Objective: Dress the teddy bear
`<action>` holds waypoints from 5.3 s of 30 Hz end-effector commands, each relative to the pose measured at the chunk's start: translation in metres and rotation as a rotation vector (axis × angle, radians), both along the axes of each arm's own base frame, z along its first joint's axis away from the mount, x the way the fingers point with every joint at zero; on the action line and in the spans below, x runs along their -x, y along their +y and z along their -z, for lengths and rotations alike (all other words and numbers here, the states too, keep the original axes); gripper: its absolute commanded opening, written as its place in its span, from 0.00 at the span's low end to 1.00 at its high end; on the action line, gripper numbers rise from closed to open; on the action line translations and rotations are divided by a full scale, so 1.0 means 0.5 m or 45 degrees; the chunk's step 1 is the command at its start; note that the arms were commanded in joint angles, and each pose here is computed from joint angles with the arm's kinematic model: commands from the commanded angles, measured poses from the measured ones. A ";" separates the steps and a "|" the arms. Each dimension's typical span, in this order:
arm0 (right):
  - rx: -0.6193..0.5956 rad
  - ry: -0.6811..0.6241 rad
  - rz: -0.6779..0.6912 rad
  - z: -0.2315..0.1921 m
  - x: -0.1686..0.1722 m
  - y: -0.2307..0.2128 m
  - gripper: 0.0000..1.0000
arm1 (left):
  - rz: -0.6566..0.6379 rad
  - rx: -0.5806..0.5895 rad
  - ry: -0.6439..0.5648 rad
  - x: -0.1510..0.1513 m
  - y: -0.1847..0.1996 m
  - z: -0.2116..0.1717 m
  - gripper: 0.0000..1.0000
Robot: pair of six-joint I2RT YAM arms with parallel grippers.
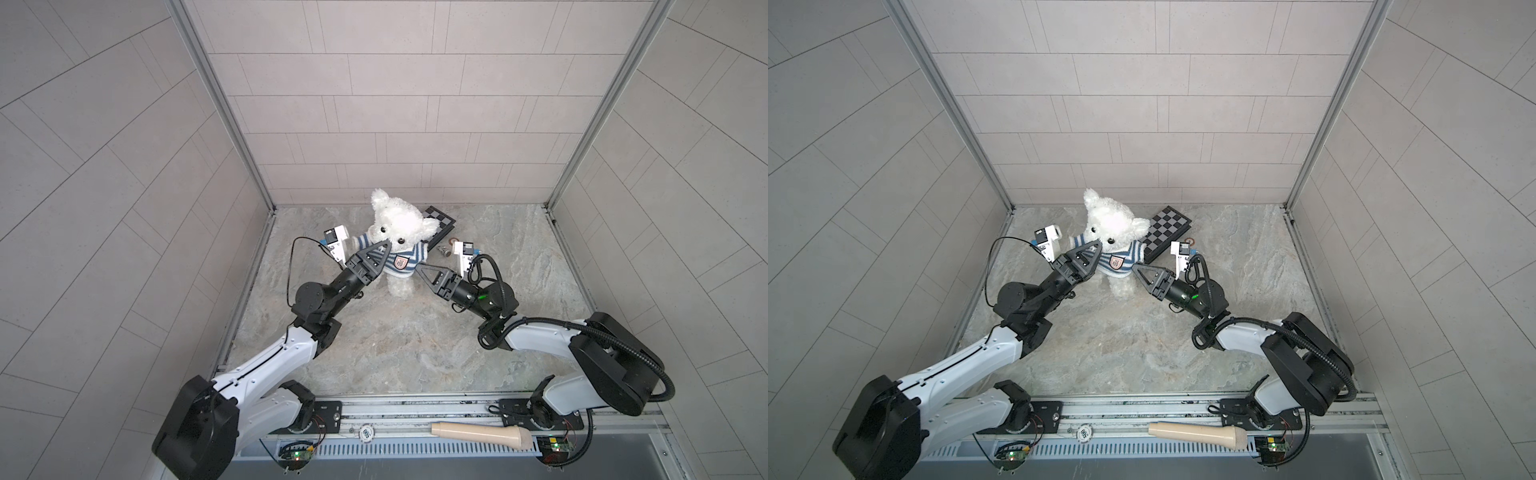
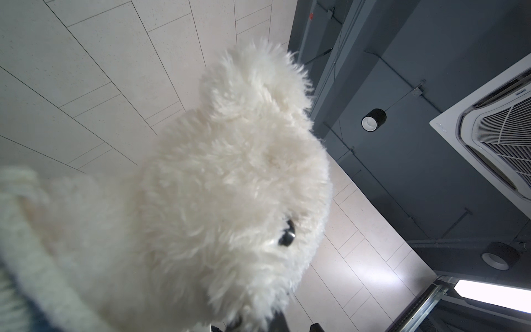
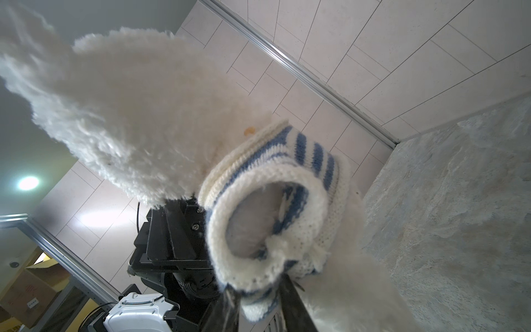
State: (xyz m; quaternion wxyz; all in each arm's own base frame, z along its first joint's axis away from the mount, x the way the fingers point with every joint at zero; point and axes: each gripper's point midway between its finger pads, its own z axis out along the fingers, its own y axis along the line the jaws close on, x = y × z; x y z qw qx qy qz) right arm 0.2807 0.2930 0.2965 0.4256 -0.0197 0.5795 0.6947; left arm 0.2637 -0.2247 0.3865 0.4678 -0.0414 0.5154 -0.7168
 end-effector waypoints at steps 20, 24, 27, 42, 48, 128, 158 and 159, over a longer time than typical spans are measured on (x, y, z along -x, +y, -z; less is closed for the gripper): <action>-0.022 0.009 0.026 0.006 -0.008 -0.007 0.28 | 0.044 0.090 -0.179 0.057 0.010 -0.076 0.00; -0.024 0.015 0.026 0.006 -0.013 -0.005 0.28 | 0.061 0.095 -0.194 0.063 0.005 -0.082 0.00; -0.023 -0.015 0.010 -0.005 -0.009 -0.001 0.28 | 0.071 0.090 -0.196 0.065 0.001 -0.082 0.00; -0.029 -0.050 -0.025 -0.023 -0.003 0.007 0.25 | 0.073 0.079 -0.176 0.058 -0.008 -0.066 0.00; -0.032 -0.053 -0.027 -0.026 -0.002 0.006 0.20 | 0.073 0.078 -0.165 0.053 -0.011 -0.059 0.00; 1.129 -0.468 0.155 0.144 0.089 -0.052 0.25 | -0.127 0.016 0.014 -0.024 0.040 0.065 0.00; 1.627 -1.276 0.318 0.082 0.090 0.044 0.54 | -0.243 -0.021 0.337 -0.062 0.062 0.098 0.00; 1.678 -1.297 0.321 0.090 0.087 0.050 0.54 | -0.253 -0.040 0.360 -0.064 0.062 0.104 0.00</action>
